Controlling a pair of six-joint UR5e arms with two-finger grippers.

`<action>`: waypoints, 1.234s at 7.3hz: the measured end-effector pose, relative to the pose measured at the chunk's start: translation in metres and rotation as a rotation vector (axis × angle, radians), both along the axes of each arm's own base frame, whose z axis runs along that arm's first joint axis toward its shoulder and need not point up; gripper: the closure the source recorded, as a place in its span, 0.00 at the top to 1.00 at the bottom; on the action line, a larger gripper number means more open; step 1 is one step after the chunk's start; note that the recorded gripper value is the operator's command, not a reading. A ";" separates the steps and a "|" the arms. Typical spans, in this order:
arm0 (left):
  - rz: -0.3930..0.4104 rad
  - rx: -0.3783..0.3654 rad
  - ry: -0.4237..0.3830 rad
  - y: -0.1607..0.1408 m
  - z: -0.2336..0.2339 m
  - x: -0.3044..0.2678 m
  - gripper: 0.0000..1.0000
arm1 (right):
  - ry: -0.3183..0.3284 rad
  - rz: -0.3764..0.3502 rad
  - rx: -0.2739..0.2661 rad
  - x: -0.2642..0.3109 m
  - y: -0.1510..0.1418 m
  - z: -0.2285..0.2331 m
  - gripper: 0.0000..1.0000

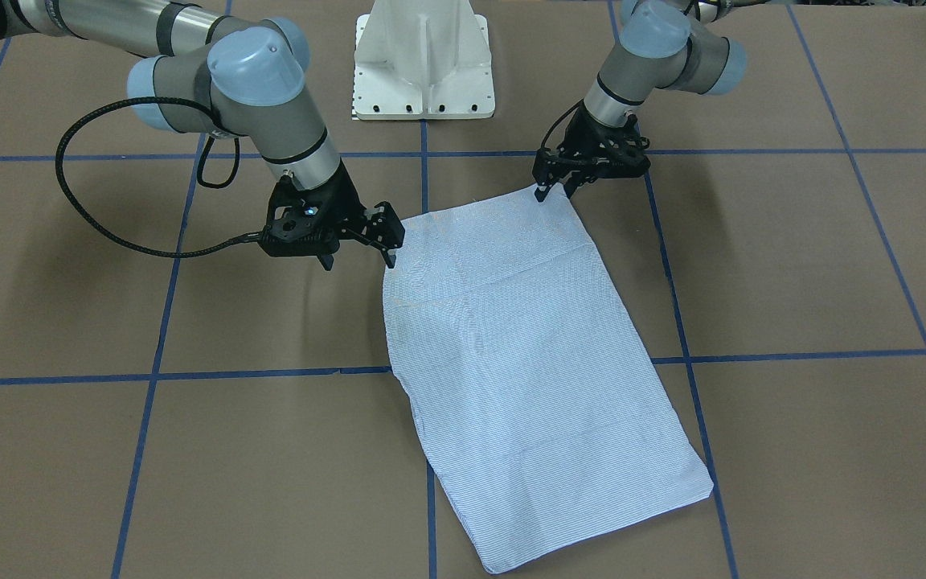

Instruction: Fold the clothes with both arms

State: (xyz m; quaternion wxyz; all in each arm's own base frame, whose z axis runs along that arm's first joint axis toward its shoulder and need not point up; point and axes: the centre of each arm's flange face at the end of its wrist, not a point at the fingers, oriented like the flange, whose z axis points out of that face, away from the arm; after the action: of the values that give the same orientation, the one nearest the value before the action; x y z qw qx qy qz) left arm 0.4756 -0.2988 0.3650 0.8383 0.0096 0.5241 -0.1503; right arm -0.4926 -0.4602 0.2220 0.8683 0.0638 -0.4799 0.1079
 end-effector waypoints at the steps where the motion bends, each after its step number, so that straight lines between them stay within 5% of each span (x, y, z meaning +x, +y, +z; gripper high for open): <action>1: 0.001 0.000 0.002 0.000 -0.001 0.000 0.00 | 0.000 0.000 -0.001 -0.002 0.002 0.000 1.00; 3: 0.003 0.001 0.010 0.001 -0.005 -0.002 0.00 | -0.014 0.035 -0.072 -0.019 0.018 -0.003 0.98; 7: 0.003 0.003 0.016 0.002 -0.007 -0.003 0.00 | -0.037 0.201 -0.368 -0.085 0.092 -0.010 0.95; 9: 0.003 0.004 0.018 0.002 -0.009 -0.003 0.00 | -0.026 0.263 -0.425 -0.104 0.109 -0.015 0.93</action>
State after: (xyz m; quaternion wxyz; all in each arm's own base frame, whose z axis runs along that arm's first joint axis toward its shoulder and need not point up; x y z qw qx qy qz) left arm 0.4725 -0.2968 0.3564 0.8336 0.0091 0.5320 -0.1481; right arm -0.5970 -0.3509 0.2068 0.8346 -0.0597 -0.4451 0.3192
